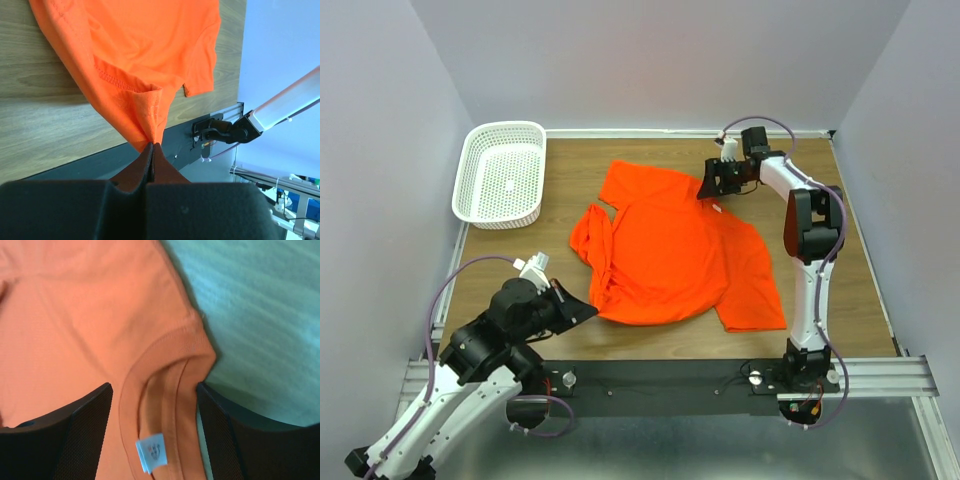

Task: Fold and stack the t-shirts
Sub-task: Flatten the tshirt out

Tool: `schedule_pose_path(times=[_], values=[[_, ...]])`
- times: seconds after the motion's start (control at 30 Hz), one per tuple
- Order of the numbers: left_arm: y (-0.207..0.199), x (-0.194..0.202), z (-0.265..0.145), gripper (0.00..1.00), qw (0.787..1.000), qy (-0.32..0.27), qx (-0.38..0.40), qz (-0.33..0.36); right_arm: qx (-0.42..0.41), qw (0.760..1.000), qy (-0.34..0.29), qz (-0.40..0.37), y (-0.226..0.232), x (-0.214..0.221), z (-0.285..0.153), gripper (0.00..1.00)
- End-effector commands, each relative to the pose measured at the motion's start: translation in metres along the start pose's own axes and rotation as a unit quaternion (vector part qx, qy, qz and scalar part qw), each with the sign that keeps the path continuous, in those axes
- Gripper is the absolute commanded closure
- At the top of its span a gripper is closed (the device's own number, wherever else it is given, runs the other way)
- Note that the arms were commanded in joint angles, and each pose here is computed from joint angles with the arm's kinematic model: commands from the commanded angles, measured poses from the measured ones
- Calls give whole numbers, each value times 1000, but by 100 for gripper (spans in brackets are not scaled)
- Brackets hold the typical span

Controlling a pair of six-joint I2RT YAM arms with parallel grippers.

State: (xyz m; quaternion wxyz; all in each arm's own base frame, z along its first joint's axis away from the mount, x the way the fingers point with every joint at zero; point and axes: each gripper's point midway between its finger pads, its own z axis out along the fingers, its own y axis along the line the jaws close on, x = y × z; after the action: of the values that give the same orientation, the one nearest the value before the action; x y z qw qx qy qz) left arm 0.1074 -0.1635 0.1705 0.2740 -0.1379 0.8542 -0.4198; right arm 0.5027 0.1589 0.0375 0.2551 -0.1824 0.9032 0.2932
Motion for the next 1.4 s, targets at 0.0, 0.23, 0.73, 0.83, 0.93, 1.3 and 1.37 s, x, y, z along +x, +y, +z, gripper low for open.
schedule_pose_path(times=[0.0, 0.23, 0.73, 0.83, 0.93, 1.3, 1.37], values=[[-8, 1, -1, 100, 1000, 1, 23, 3, 25, 998, 22, 55, -14, 10, 18, 25], [-5, 2, 6, 100, 1000, 5, 22, 8, 5, 995, 26, 91, -12, 8, 38, 41], [-3, 5, 16, 100, 999, 9, 30, 13, 148, 982, -55, 106, -73, -10, -37, 99], [3, 10, 28, 100, 999, 22, 29, 18, 189, 971, -85, 120, -98, -2, -77, 99], [8, 12, 39, 100, 999, 30, 24, 31, 223, 958, -117, 137, -128, 6, -115, 100], [34, -1, 60, 100, 998, 5, -49, 43, 262, 934, -151, 189, -192, 39, -180, 100], [34, 0, 60, 100, 998, 6, -49, 41, 258, 935, -152, 191, -194, 42, -181, 99]])
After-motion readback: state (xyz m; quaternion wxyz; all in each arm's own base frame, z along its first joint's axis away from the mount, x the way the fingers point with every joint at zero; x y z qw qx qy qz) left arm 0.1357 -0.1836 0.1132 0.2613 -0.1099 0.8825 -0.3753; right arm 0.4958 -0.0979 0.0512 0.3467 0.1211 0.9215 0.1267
